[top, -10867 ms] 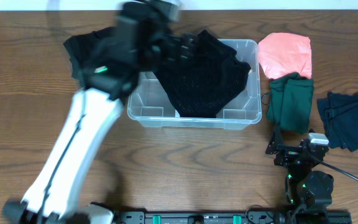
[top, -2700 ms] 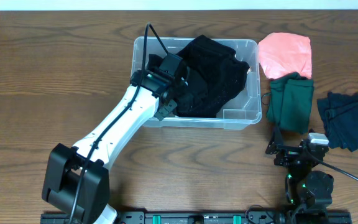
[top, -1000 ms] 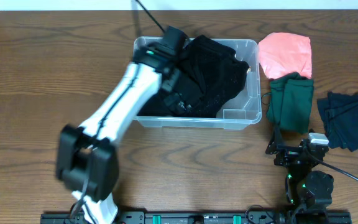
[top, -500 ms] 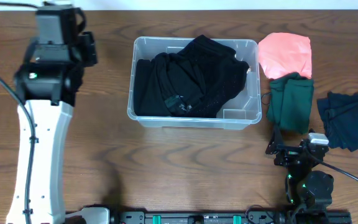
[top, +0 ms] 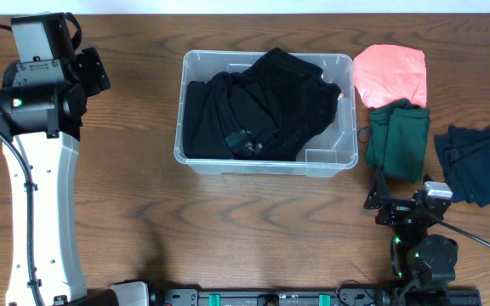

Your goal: Pack container

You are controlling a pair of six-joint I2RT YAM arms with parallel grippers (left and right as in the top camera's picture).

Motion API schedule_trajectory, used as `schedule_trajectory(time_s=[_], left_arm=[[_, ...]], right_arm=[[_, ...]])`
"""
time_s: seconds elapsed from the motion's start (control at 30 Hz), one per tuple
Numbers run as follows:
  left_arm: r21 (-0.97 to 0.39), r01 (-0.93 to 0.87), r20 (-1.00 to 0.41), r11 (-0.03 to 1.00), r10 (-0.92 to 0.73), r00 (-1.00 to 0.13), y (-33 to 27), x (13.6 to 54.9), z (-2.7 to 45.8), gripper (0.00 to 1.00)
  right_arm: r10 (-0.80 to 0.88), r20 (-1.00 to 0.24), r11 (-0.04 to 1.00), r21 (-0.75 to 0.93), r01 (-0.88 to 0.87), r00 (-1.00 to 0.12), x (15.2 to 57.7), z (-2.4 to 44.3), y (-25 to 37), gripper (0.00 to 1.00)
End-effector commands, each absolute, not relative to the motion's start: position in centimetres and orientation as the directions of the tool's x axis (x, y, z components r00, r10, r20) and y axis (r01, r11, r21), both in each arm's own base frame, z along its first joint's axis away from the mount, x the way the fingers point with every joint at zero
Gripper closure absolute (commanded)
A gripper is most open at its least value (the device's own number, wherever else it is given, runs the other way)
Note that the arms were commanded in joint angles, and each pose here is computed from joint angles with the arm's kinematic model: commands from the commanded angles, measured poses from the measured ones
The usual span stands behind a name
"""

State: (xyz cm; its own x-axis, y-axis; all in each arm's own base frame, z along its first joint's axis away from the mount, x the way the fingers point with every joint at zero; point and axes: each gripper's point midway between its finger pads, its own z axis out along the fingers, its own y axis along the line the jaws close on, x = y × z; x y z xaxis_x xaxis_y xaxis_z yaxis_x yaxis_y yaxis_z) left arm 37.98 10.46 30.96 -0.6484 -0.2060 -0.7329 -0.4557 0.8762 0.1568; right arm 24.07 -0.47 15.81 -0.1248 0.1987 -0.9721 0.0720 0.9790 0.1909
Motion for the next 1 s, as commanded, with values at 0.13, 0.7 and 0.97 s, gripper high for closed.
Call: schedule_trajectory(time_s=[0.13, 0.7, 0.97], left_arm=[[0.156, -0.474, -0.736, 0.866, -0.218, -0.641, 10.8, 37.9, 31.1, 0.02], [0.156, -0.474, -0.736, 0.866, -0.218, -0.641, 10.8, 37.9, 31.1, 0.02], [0.156, -0.474, -0.736, 0.866, -0.218, -0.641, 10.8, 37.9, 31.1, 0.02]], right_arm=[[0.362, -0.93, 0.932, 0.359, 0.05, -0.063, 24.2, 17.2, -0.2, 0.01], [0.458, -0.889, 0.846, 0.439, 0.304, 0.008, 20.5, 23.5, -4.6, 0.01], [0.432, -0.899, 0.807, 0.349, 0.476, -0.073, 18.5, 28.0, -6.8, 0.01]])
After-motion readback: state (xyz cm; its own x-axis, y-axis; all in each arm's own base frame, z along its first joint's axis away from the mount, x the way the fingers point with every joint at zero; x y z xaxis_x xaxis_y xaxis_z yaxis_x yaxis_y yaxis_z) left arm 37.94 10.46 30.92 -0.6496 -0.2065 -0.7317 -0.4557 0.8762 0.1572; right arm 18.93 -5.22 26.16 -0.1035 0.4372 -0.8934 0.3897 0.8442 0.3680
